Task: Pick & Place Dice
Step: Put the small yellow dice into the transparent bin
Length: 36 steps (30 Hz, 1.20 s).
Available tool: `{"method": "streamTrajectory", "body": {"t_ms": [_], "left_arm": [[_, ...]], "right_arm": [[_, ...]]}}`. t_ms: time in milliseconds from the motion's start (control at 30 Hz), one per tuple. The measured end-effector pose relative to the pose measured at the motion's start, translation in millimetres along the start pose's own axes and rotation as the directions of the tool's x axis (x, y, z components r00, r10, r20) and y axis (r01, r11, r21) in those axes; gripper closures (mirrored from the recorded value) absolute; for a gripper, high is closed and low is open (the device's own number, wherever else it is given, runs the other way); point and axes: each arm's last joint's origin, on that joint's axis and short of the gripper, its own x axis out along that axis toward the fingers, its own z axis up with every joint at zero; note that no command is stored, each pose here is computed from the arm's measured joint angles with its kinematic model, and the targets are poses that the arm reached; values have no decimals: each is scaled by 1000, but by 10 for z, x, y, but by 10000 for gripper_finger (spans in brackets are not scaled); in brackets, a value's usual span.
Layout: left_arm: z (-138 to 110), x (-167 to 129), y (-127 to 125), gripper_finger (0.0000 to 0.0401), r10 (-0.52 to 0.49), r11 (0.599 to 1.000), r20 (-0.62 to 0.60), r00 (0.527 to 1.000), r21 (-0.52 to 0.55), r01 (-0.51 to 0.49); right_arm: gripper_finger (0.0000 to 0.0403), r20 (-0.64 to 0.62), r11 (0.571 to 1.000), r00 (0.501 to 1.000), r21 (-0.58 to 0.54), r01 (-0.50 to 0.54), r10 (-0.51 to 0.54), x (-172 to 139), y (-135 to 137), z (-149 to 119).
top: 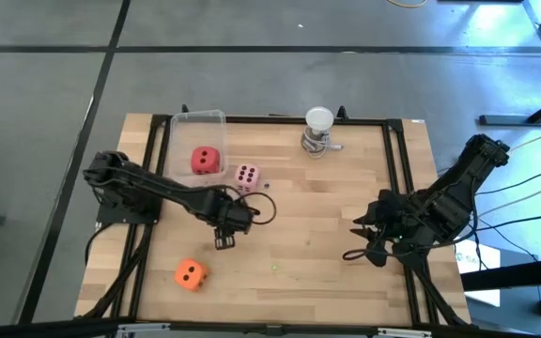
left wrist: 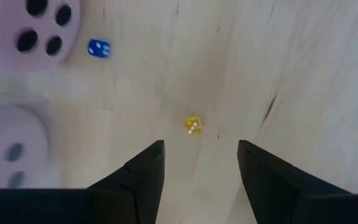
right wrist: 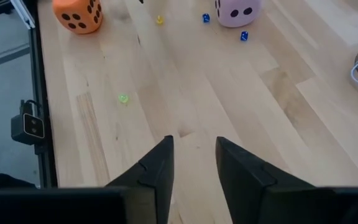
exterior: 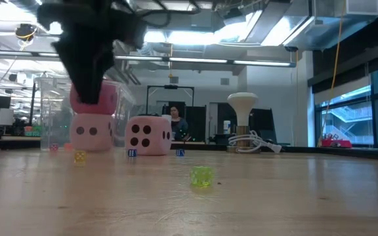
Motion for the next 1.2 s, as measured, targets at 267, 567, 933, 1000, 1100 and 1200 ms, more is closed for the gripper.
{"method": "streamTrajectory", "body": {"t_ms": [267, 567, 933, 1000, 1100, 1200], "left_arm": [[-388, 230, 102, 207, -90, 992, 180, 980, -70, 104], [-534, 452, 163, 207, -43, 996, 176, 983, -75, 57], [-478, 477, 153, 207, -6, 997, 244, 970, -76, 26], [-462, 508, 140, 207, -7, 997, 245, 969, -76, 27], [-439, 595, 117, 207, 1, 997, 228, 974, -76, 17], [-438, 666, 107, 207, 10, 997, 201, 979, -80, 7]], "right_arm": [[290, -1, 1000, 1000, -2, -6, 6, -10, 8, -13], [294, 1, 1000, 1000, 16, -4, 4, -9, 7, -11], [293, 20, 1000, 1000, 23, 4, -4, -11, 4, -5], [293, 25, 1000, 1000, 23, 7, -7, -10, 4, -4], [293, 25, 1000, 1000, 20, 7, -7, -11, 3, -3], [293, 25, 1000, 1000, 17, 7, -7, -10, 3, -4]]}}
